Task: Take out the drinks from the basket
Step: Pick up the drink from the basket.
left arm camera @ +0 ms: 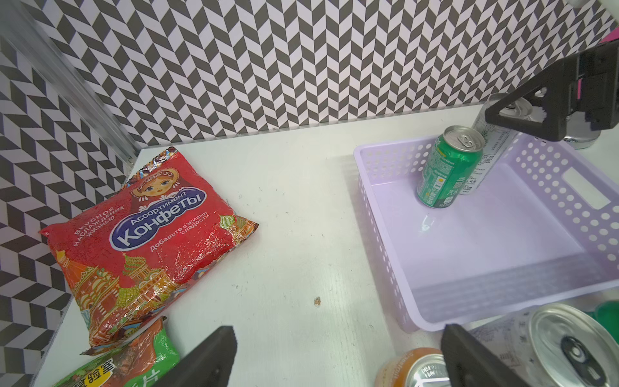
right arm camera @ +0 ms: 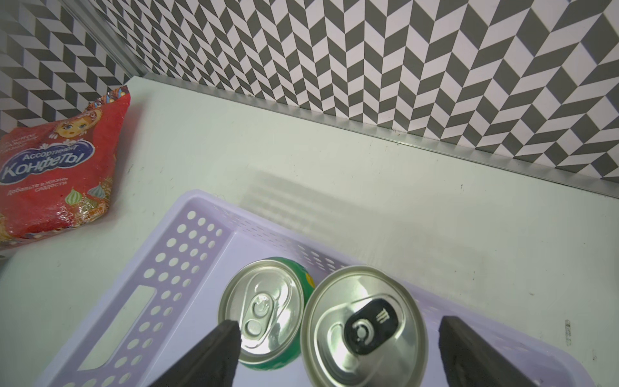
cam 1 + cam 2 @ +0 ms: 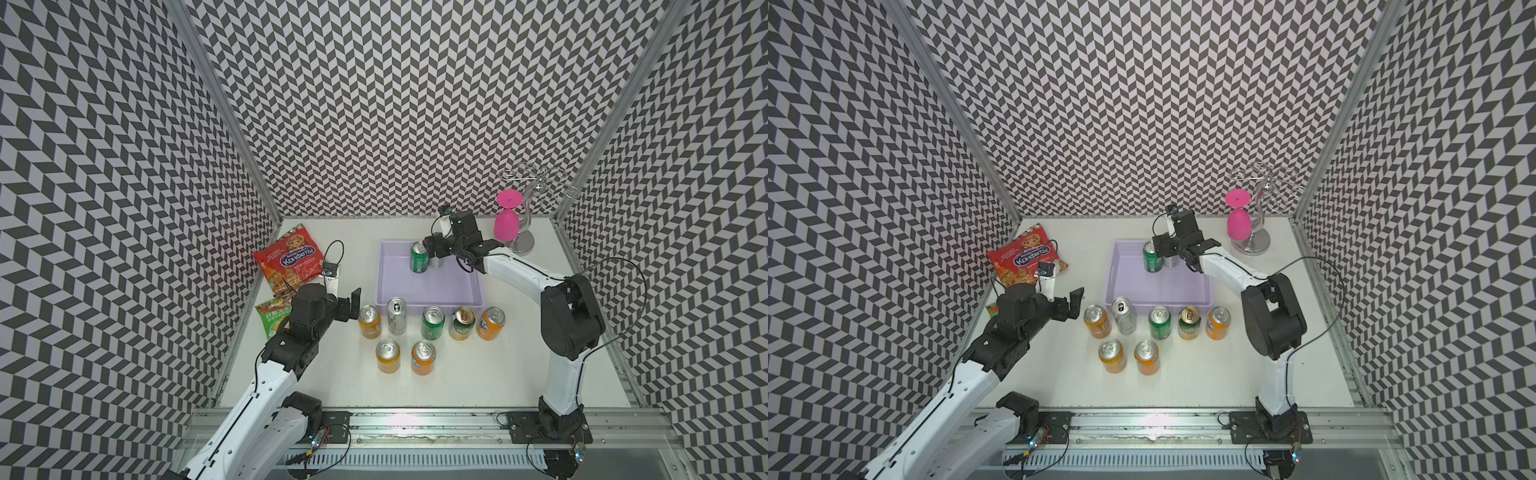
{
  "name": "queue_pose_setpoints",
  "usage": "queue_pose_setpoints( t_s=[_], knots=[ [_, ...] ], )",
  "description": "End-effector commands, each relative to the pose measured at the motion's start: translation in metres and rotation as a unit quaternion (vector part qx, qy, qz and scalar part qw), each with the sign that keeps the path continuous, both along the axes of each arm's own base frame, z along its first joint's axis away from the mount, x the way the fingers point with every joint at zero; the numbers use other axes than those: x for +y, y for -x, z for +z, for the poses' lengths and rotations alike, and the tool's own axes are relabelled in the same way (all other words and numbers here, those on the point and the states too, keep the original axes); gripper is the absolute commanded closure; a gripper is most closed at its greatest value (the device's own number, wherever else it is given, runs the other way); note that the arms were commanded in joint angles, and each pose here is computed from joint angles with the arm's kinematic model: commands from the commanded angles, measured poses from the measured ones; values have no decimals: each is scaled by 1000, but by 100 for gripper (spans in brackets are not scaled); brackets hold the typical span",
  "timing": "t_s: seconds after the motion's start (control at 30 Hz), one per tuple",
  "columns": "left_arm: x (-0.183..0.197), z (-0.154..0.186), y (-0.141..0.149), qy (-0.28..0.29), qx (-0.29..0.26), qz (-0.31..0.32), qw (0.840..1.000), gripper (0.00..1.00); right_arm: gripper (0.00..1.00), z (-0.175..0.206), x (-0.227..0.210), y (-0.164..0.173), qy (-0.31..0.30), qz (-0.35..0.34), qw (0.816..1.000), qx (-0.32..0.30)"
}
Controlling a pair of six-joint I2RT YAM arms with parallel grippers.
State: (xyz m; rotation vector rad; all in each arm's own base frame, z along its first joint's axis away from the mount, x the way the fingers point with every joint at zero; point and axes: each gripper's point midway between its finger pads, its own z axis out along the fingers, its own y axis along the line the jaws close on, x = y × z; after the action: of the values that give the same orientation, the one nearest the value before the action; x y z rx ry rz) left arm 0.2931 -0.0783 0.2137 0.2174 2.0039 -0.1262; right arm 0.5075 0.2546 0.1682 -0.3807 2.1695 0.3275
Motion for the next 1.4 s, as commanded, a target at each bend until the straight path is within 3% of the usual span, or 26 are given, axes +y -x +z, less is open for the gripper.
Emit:
queue_pose_setpoints(
  t_s=[0.0, 0.73, 1.0, 1.37],
  knots=[
    [0, 6, -1, 2, -13, -3, 1000, 1, 10, 7, -3, -16, -9, -19, 1000, -18],
    [2, 7, -1, 3, -15, 0, 1000, 1, 33, -23, -1, -25, -11, -17, 1000, 21],
    [1, 7, -1, 3, -15, -1, 1000, 1, 45, -6, 0, -23, -15, -7, 1000, 14],
    [1, 7, -1, 4, -15, -1, 1000, 1, 47, 30, 0, -17, -29, 3, 999, -13]
  ],
)
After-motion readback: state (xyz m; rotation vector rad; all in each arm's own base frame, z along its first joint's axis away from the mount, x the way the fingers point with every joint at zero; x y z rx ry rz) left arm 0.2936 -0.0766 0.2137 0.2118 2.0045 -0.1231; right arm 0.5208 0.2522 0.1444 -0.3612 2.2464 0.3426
